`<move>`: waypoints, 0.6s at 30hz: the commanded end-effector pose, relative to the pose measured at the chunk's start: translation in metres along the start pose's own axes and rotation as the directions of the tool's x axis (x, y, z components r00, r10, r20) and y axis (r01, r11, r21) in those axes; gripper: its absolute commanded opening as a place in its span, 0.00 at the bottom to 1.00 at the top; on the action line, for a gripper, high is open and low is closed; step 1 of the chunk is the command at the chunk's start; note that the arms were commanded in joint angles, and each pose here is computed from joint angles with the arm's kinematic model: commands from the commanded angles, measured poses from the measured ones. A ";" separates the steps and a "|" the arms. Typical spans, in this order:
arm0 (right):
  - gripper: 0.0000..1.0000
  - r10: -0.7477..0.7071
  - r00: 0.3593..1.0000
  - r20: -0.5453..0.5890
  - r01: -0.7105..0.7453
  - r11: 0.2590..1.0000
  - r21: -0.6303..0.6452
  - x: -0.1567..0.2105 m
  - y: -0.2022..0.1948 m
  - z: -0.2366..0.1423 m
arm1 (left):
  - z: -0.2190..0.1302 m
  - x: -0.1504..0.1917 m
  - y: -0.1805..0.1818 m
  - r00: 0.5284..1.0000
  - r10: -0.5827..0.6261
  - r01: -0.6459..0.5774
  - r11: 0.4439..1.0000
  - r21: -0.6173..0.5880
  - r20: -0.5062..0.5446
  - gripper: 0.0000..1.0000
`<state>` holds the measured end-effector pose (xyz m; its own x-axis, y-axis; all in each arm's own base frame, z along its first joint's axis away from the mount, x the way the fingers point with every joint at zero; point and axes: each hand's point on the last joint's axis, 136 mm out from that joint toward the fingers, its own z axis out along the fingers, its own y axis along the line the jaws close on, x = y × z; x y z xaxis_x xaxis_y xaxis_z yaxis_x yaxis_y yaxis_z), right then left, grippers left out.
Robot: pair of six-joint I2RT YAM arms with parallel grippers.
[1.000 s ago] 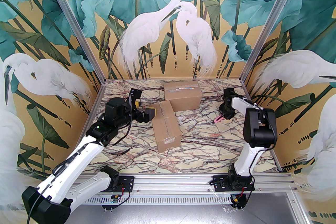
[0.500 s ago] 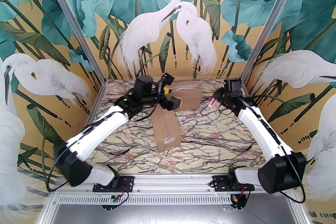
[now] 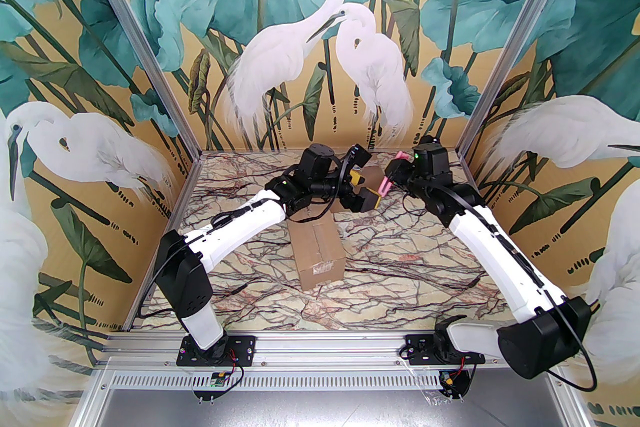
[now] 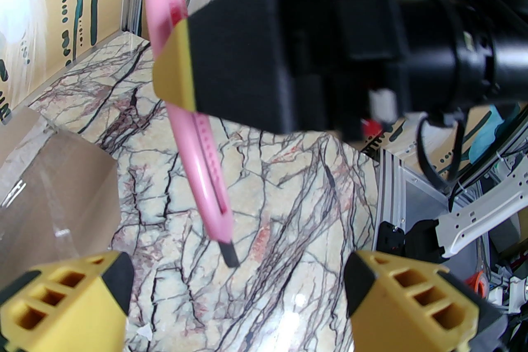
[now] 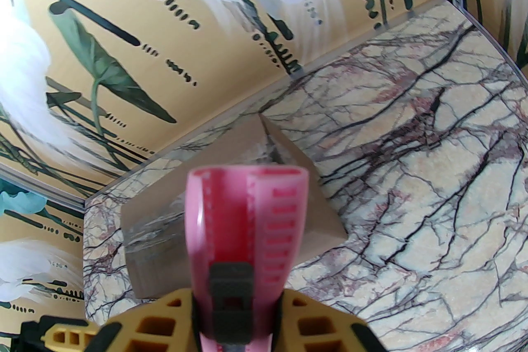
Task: Unpack the express box
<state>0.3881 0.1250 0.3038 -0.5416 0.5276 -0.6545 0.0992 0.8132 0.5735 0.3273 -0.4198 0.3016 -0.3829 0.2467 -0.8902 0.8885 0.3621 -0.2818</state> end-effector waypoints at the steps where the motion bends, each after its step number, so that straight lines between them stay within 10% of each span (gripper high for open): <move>1: 0.27 -0.030 0.999 0.038 0.033 0.996 -0.079 -0.005 0.017 -0.010 | 0.008 -0.009 -0.003 1.000 -0.024 0.023 0.999 0.046 0.018 0.86; 18: 0.26 -0.084 0.990 0.110 0.098 0.986 -0.135 -0.003 0.034 -0.019 | 0.030 -0.015 -0.004 0.994 -0.106 0.102 0.986 0.130 0.020 0.55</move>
<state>0.3773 0.1497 0.3254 -0.4965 0.4842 -0.7205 -0.0473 0.8137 0.5794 0.3375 -0.4464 0.2955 -0.4757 0.2084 -0.8545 0.8611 0.3083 -0.4042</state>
